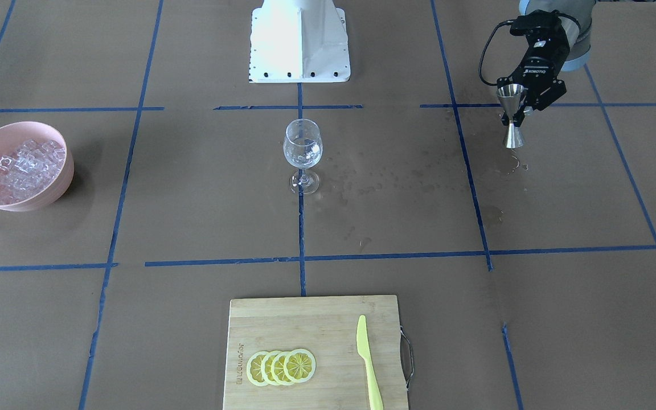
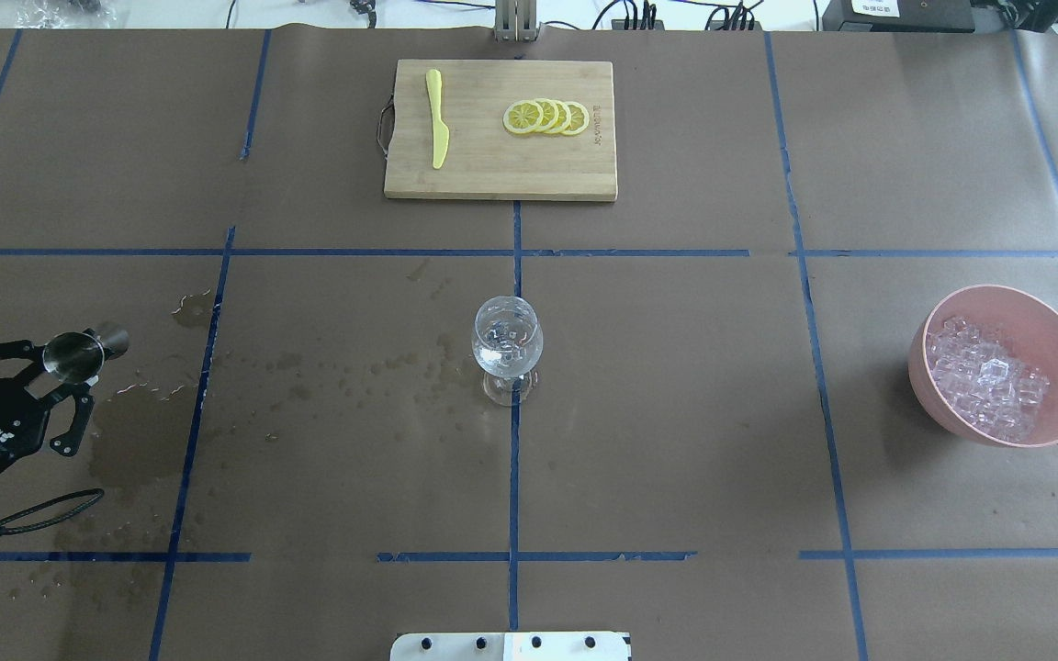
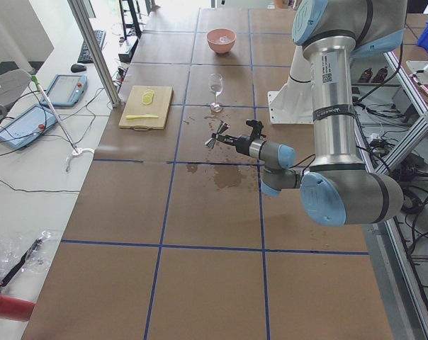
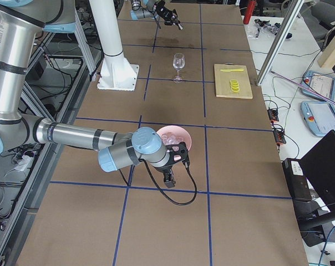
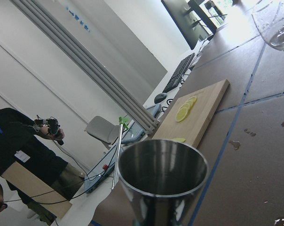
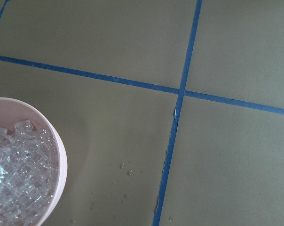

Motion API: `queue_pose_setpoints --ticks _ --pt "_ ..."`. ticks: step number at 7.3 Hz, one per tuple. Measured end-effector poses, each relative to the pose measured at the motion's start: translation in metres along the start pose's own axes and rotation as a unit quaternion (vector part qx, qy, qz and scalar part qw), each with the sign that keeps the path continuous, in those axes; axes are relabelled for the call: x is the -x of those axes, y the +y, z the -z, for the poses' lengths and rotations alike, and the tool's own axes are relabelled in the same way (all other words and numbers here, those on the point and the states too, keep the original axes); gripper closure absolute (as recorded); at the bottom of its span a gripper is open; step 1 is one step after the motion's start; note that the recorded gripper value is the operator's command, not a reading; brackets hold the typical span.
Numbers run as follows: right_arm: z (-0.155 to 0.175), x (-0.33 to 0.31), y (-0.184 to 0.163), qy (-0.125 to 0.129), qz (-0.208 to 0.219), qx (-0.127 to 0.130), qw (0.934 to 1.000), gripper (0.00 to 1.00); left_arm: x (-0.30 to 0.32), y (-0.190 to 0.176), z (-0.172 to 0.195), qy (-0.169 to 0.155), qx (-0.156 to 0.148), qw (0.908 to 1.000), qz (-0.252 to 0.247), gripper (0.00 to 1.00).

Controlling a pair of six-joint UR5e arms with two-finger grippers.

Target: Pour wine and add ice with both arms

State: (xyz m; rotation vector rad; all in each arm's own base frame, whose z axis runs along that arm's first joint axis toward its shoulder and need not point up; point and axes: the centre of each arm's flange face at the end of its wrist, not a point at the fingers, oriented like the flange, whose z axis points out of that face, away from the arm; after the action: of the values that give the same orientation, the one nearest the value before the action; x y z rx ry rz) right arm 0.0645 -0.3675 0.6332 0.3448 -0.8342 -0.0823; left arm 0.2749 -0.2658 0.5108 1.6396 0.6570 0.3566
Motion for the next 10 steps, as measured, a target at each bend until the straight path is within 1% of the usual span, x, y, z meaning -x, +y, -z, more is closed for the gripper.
queue_pose_setpoints --ticks 1,2,4,6,7,8,10 --pt "0.000 0.000 0.000 0.000 0.000 0.000 1.0000 0.00 -0.003 0.011 0.001 0.014 0.013 0.9971 0.074 1.00" --pt "0.000 0.000 0.000 0.000 0.000 0.000 1.0000 0.00 -0.006 0.021 0.001 0.021 0.029 0.9912 0.128 1.00" --pt "0.001 0.000 0.001 0.000 0.000 -0.001 1.0000 0.00 -0.013 0.039 -0.002 0.026 0.061 0.9762 0.207 1.00" --pt "0.003 0.001 0.001 0.000 0.000 -0.002 1.0000 0.00 -0.019 0.055 -0.006 0.025 0.084 0.9638 0.252 1.00" --pt "0.003 0.000 0.001 0.000 0.000 -0.003 1.0000 0.00 -0.024 0.063 -0.011 0.022 0.089 0.9583 0.271 1.00" --pt "0.004 0.001 0.001 0.000 0.000 -0.004 1.0000 0.00 -0.031 0.068 -0.018 0.020 0.090 0.9551 0.282 1.00" --pt "0.004 0.001 0.001 0.000 0.000 -0.005 1.0000 0.00 -0.038 0.074 -0.025 0.019 0.091 0.9537 0.286 1.00"
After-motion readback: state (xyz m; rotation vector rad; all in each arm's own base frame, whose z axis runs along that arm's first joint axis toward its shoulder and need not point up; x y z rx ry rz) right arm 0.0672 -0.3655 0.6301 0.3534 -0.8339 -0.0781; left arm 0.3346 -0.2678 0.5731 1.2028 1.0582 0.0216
